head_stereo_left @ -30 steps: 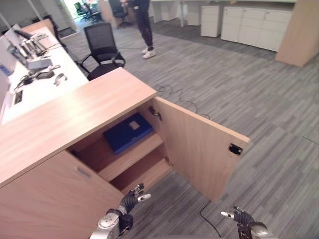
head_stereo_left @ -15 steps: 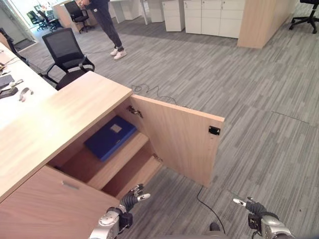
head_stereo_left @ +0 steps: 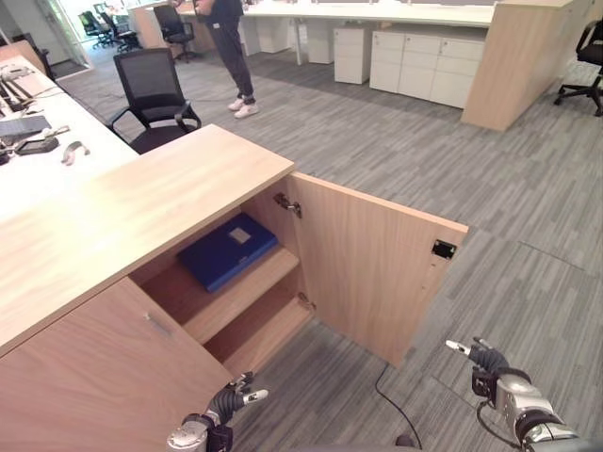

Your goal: Put the empty folder in the office cabinet

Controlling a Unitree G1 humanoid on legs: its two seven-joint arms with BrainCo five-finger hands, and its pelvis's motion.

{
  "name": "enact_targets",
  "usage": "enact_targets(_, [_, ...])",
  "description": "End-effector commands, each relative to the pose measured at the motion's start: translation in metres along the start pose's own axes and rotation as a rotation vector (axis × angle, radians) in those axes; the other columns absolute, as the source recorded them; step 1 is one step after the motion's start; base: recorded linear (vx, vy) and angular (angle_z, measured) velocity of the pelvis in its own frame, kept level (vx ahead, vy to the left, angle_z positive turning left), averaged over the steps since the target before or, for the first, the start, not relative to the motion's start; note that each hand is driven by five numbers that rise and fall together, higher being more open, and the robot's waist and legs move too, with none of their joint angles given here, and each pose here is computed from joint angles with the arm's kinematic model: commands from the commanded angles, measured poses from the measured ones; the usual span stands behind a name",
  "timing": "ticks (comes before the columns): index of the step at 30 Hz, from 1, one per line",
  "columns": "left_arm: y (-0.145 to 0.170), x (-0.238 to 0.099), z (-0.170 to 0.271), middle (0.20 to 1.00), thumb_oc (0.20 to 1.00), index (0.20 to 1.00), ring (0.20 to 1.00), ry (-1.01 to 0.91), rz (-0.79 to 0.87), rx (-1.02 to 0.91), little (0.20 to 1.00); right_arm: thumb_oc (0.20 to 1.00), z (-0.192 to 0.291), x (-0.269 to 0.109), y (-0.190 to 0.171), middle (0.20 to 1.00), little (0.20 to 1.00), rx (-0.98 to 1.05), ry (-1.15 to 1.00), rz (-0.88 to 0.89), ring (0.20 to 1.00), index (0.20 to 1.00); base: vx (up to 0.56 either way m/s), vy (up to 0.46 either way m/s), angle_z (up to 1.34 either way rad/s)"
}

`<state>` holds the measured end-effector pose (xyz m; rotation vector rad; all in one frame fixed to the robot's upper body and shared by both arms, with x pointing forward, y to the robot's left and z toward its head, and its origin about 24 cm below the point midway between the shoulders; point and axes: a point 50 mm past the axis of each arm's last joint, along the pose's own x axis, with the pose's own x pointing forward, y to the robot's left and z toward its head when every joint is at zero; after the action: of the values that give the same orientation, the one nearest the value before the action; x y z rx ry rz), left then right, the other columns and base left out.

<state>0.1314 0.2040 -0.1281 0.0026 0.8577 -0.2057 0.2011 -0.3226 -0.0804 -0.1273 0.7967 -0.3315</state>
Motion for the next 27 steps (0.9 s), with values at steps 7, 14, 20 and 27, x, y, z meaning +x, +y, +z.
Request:
enact_targets(7, [0.016,0.002,0.026,1.0,1.0,1.0,1.0,-0.094,0.025,0.028,1.0,1.0,0.074,0.01,0.013,1.0,1.0,0.025,-0.185,0.021,1.0,1.0,-0.01,0.0,0.08])
enact_targets(14, [0.014,-0.001,0.022,1.0,1.0,1.0,1.0,-0.078,0.003,0.037,1.0,1.0,0.097,0.012,0.023,1.0,1.0,0.035,-0.218,0.043,1.0,1.0,-0.01,-0.003,0.03])
enact_targets(20, [0.015,-0.003,0.023,1.0,1.0,1.0,1.0,-0.084,-0.011,0.045,1.0,1.0,0.121,0.011,0.015,1.0,1.0,0.049,-0.264,0.021,1.0,1.0,-0.01,-0.006,0.02])
enact_targets(27, [0.018,-0.004,0.022,1.0,1.0,1.0,1.0,-0.07,-0.017,0.07,1.0,1.0,0.141,0.007,-0.009,1.0,1.0,0.039,-0.297,-0.043,1.0,1.0,0.0,-0.005,0.04])
